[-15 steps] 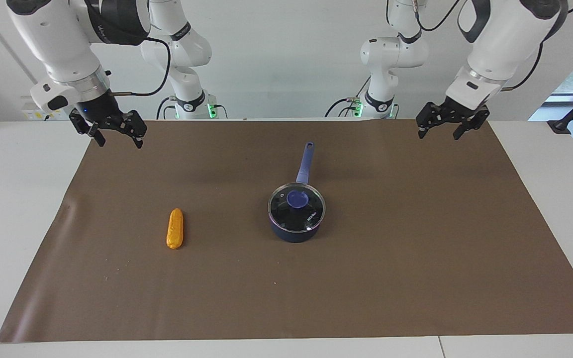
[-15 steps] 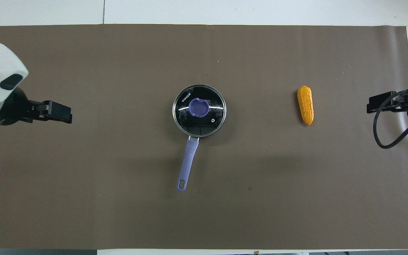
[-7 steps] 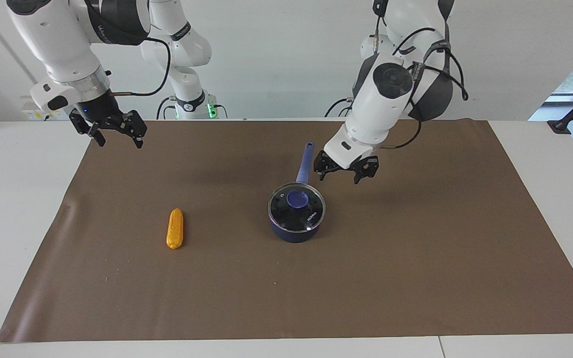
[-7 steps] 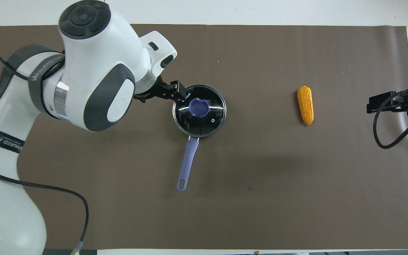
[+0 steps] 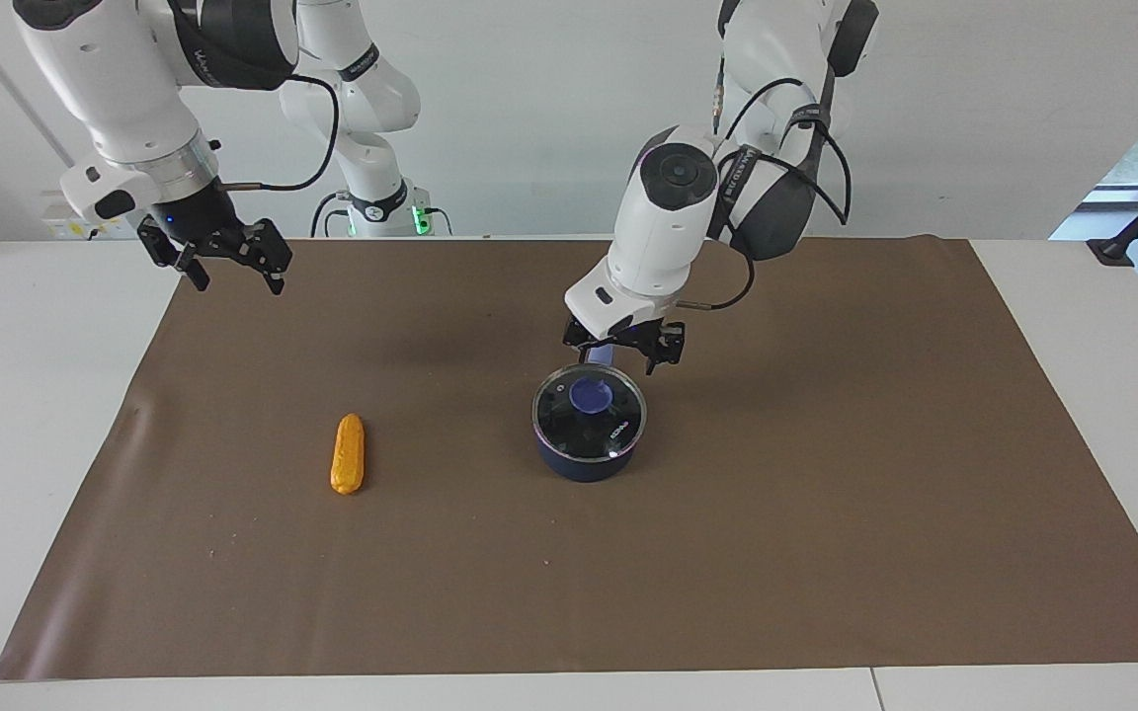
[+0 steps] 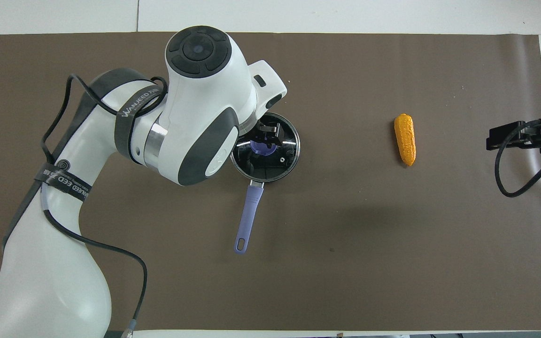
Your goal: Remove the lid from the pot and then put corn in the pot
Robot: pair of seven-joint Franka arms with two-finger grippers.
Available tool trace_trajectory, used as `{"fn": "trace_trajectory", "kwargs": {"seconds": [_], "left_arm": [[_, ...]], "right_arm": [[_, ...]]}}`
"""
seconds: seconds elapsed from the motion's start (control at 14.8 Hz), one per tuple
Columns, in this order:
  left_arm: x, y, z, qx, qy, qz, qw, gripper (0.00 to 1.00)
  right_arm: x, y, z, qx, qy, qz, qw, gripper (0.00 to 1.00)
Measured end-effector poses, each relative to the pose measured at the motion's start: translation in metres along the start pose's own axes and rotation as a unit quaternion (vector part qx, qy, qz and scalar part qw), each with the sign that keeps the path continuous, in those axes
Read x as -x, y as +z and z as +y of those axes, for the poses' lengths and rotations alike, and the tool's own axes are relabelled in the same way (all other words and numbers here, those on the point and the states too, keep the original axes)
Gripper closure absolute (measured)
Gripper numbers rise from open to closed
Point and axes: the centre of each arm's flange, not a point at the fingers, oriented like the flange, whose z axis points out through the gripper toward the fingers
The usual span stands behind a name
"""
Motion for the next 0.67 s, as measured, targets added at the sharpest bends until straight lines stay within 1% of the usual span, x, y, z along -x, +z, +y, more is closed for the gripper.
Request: {"fn": "trace_trajectory", "kwargs": {"seconds": [0.27,0.54,0.67], "left_arm": [[-0.005,0.035,0.024,-0.005,0.017,0.001,1.000,0.00],[-0.011,0.044,0.023,-0.007,0.018,0.011,1.000,0.00],[-0.013,0.045,0.021,-0.008,0.018,0.013,1.000,0.00]], "right_arm": [[0.000,0.000,0.000,0.000,0.000,0.000,1.000,0.00],[0.000,0.000,0.000,0.000,0.000,0.000,1.000,0.00],[0.002,0.002,0.000,0.001,0.000,-0.011,1.000,0.00]]}}
